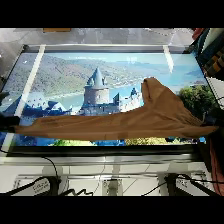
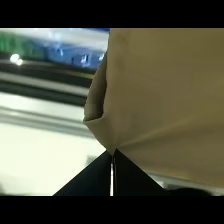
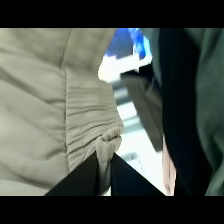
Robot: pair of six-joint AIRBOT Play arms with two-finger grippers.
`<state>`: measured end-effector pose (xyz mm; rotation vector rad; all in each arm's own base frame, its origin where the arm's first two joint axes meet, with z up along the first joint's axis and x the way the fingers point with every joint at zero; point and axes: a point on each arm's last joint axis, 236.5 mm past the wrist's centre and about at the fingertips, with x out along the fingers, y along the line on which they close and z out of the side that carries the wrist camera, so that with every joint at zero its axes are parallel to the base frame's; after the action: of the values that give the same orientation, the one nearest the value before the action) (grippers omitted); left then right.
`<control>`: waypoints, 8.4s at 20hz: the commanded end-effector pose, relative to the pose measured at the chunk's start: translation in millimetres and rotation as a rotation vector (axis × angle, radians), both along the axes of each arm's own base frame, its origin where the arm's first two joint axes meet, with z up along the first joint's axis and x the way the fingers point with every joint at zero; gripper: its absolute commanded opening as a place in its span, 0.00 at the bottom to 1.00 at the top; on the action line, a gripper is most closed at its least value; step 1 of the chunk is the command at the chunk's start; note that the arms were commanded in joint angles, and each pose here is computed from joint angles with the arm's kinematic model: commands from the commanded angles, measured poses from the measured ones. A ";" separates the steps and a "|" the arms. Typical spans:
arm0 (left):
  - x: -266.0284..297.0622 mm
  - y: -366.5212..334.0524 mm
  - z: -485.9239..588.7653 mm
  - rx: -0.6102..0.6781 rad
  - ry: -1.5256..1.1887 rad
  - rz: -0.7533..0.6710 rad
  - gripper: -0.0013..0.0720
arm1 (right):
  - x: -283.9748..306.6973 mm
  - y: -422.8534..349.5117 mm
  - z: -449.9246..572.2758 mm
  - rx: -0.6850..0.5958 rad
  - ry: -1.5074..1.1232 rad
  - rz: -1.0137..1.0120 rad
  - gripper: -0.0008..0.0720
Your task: Fold the clothes and pants, and hang the long-sleeved shirts on hangers.
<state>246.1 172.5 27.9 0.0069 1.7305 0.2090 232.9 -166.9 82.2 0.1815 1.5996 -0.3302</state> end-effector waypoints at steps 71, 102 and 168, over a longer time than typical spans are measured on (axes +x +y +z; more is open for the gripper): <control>124.6 -99.3 16.3 0.177 -0.207 -0.323 0.69 | 261.8 297.5 38.3 0.173 -0.557 0.642 0.04; 124.3 -119.1 10.9 0.095 -0.218 -0.315 0.69 | 123.9 210.3 -74.2 0.341 -0.517 0.267 0.71; 140.7 -93.3 22.1 0.211 -0.275 -0.340 0.69 | 282.6 499.0 92.1 0.461 -0.985 0.828 0.05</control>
<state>381.0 52.5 36.9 0.3163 1.4403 0.0478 501.3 308.5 112.8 -0.0568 0.8212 0.6718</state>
